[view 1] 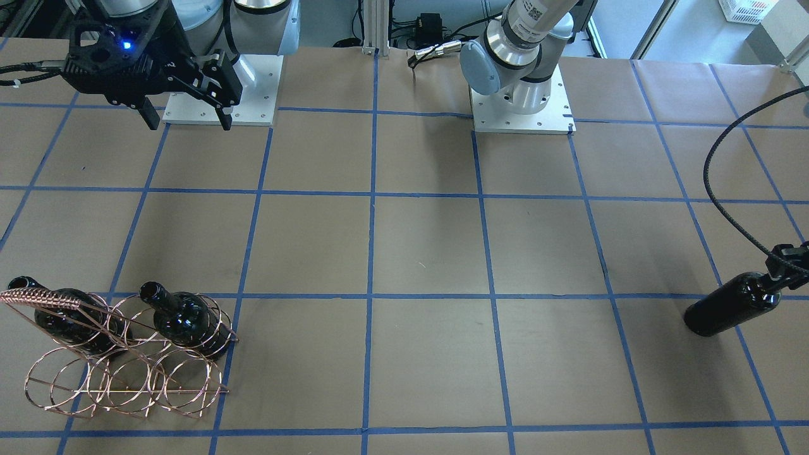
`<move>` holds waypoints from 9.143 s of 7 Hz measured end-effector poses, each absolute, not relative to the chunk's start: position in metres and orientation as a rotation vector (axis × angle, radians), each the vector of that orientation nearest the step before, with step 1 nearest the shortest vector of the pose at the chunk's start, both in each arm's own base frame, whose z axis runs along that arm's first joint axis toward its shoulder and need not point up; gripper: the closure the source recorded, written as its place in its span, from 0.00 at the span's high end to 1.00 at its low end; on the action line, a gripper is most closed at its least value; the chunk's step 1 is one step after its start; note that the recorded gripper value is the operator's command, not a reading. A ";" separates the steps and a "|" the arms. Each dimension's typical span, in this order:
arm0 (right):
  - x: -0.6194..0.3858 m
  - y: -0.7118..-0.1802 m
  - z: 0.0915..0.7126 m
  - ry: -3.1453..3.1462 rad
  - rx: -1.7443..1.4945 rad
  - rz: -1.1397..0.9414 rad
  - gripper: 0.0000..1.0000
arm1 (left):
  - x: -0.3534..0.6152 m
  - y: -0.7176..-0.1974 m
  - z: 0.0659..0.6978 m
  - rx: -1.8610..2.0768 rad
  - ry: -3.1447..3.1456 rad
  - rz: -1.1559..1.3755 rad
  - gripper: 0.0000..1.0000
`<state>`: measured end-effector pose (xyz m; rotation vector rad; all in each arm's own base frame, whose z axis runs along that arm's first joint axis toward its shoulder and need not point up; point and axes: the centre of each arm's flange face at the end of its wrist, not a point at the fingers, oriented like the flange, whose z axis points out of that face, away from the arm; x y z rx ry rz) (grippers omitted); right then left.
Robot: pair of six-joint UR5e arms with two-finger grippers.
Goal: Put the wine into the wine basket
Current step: 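Lift the black bottle with the left gripper and carry it toward the table center, then lower the bottle upright onto the table center with the left gripper, then open the left gripper and withdraw it while the right gripper releases the basket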
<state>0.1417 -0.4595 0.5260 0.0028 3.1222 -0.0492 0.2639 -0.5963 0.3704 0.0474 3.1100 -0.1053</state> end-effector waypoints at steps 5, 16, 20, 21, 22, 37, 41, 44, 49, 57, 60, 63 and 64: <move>0.142 -0.459 0.526 3.122 0.003 -0.050 1.00 | 0.265 -0.592 0.371 0.085 3.118 -0.089 0.13; 0.142 -0.459 0.526 3.122 0.003 -0.048 1.00 | -0.107 -0.517 0.437 0.030 3.226 -0.015 0.03; 0.142 -0.459 0.526 3.122 0.003 -0.048 1.00 | -0.219 -0.486 0.408 0.108 3.168 -0.075 0.00; 0.142 -0.459 0.526 3.122 0.003 -0.049 1.00 | -0.224 -0.481 0.402 0.104 3.166 -0.062 0.00; 0.142 -0.459 0.526 3.122 0.003 -0.048 1.00 | -0.225 -0.478 0.397 0.101 3.164 -0.046 0.00; 0.142 -0.459 0.526 3.120 -0.006 -0.048 1.00 | -0.228 -0.435 0.374 -0.045 3.155 0.112 0.00; 0.142 -0.459 0.525 3.119 0.000 -0.043 1.00 | -0.229 -0.437 0.368 -0.072 3.160 0.134 0.00; 0.142 -0.459 0.525 3.121 0.001 -0.040 1.00 | -0.231 -0.437 0.367 -0.097 3.173 0.146 0.00; 0.141 -0.461 0.526 3.114 -0.005 -0.049 1.00 | -0.229 -0.435 0.363 -0.090 3.158 0.185 0.36; 0.141 -0.461 0.527 3.102 0.008 -0.057 1.00 | -0.229 -0.435 0.365 -0.089 3.153 0.189 0.88; 0.142 -0.461 0.526 3.102 0.010 -0.054 1.00 | -0.228 -0.437 0.375 -0.100 3.159 0.160 1.00; 0.146 -0.461 0.524 3.097 0.083 -0.046 1.00 | -0.183 -0.475 0.449 -0.143 3.160 0.040 0.98; 0.154 -0.461 0.523 3.090 0.130 -0.047 1.00 | -0.146 -0.492 0.485 -0.154 3.161 -0.009 0.98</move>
